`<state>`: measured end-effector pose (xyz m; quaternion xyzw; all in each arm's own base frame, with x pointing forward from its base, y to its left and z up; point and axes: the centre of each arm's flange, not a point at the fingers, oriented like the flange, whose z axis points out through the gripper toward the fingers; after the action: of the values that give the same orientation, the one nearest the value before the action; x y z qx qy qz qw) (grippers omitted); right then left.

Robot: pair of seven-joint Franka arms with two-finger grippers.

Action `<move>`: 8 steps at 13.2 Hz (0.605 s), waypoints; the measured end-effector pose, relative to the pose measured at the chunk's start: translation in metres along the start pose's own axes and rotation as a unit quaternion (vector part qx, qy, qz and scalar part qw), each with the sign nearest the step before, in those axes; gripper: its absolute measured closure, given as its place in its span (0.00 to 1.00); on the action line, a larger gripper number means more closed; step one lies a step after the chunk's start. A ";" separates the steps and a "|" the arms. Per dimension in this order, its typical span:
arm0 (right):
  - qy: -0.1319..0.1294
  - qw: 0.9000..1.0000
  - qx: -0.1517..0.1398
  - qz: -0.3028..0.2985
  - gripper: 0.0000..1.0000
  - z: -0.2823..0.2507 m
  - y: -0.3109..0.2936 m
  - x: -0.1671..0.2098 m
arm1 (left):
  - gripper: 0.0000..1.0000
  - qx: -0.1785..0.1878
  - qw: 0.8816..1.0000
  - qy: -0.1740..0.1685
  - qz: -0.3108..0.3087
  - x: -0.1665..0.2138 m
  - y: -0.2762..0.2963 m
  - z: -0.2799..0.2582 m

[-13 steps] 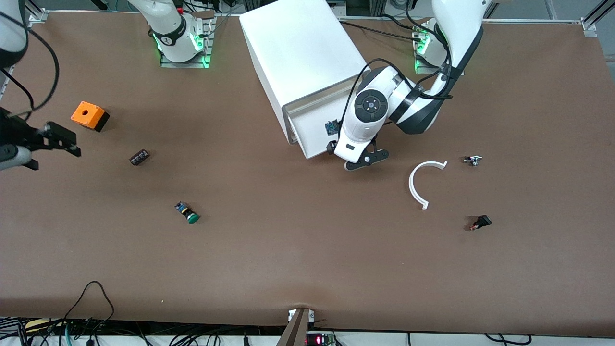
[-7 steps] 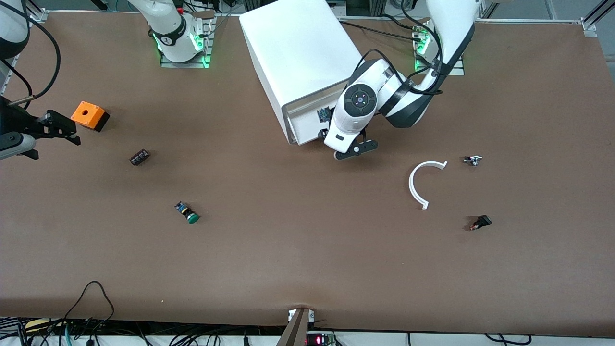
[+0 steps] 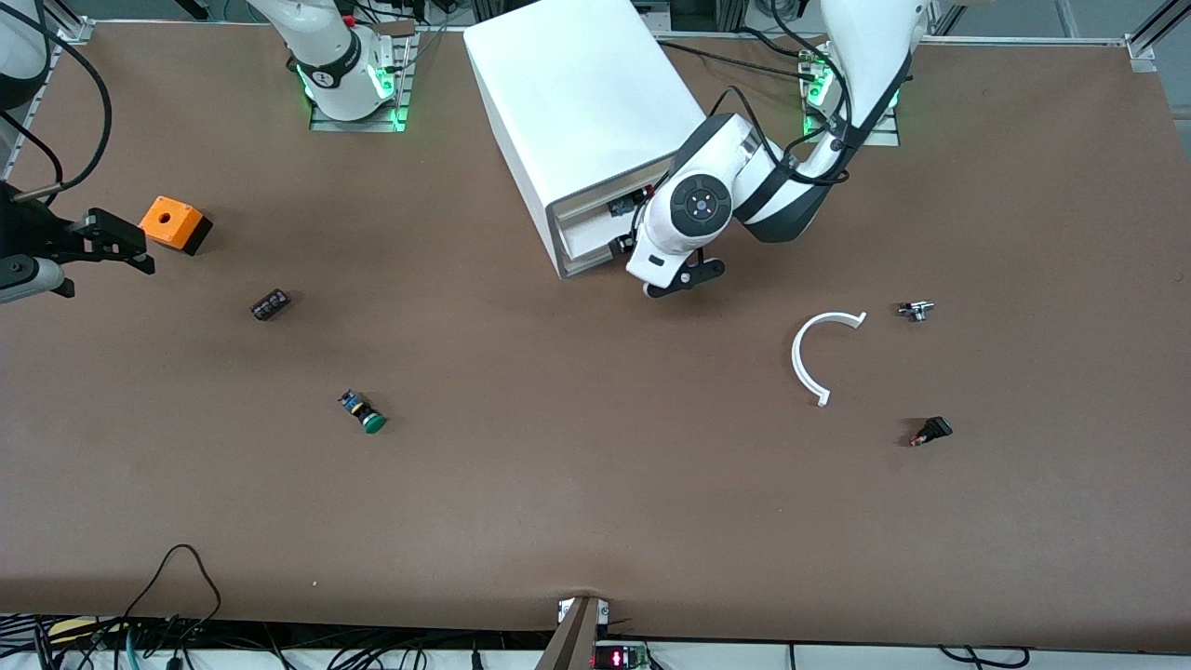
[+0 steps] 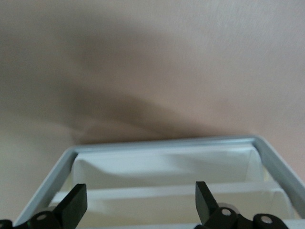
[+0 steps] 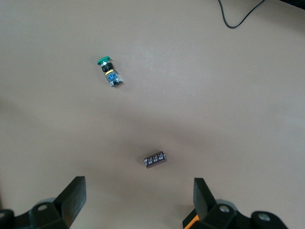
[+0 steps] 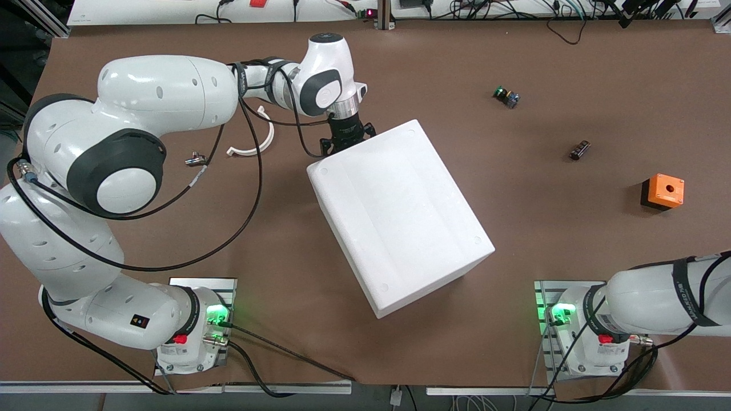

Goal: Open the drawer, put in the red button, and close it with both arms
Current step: 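Push the drawer closed into the cabinet with the left gripper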

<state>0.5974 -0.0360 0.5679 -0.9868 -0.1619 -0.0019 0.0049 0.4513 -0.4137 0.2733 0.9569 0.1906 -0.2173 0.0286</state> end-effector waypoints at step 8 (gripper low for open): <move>-0.007 1.000 0.000 0.019 0.00 0.001 0.020 -0.010 | 0.00 0.001 1.000 -0.019 0.003 -0.002 -0.001 0.006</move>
<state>0.5942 -0.0584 0.5669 -0.9897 -0.1431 0.0047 0.0037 0.4472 -0.4144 0.2688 0.9532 0.1865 -0.2357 0.0322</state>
